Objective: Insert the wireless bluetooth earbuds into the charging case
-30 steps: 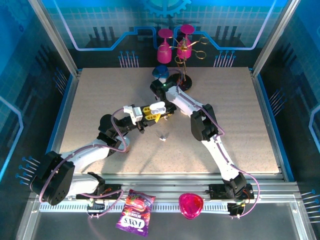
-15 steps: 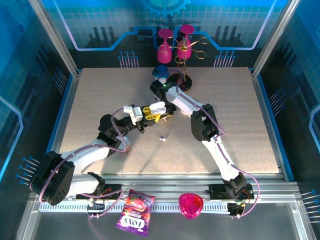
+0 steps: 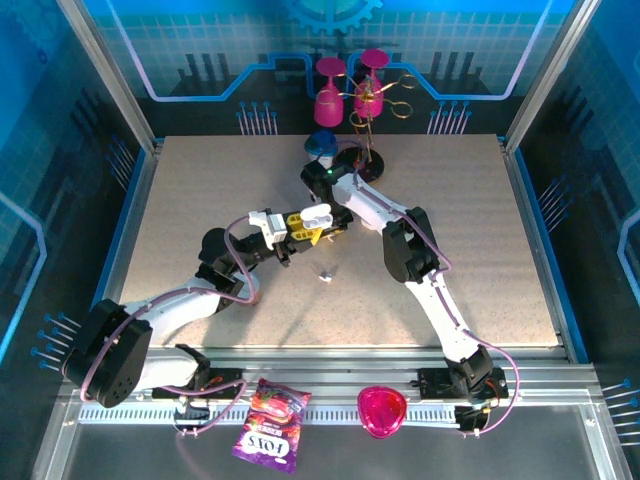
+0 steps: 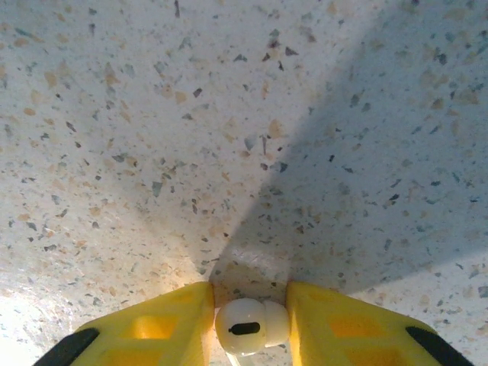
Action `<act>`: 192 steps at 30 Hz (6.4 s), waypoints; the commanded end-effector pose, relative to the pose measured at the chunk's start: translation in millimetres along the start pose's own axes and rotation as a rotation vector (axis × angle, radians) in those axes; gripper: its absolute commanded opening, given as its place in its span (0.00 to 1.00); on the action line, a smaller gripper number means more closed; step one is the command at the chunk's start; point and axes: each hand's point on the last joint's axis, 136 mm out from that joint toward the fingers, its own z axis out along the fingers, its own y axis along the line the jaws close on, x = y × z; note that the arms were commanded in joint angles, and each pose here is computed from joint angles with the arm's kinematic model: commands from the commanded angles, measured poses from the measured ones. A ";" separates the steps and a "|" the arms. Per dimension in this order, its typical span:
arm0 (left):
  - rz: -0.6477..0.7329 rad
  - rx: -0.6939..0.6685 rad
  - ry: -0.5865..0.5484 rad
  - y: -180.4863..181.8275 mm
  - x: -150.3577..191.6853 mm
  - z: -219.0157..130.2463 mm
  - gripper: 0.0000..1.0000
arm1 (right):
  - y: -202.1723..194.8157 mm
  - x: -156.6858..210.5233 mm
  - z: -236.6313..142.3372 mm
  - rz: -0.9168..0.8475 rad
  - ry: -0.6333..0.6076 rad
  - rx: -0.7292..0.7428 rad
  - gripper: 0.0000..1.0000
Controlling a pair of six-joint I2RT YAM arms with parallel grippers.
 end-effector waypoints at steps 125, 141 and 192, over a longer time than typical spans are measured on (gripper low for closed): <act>-0.334 -0.317 -0.103 38.2 4.3 70.2 0.00 | 10.1 75.4 -284.5 0.093 -1.109 -0.307 0.29; -0.282 -0.298 -0.088 32.5 9.3 67.2 0.00 | 8.0 77.0 -310.3 0.093 -1.154 -0.340 0.61; -0.053 -0.223 -0.054 33.5 -14.5 17.7 0.00 | 68.0 126.7 -38.3 0.621 -0.331 -0.690 0.68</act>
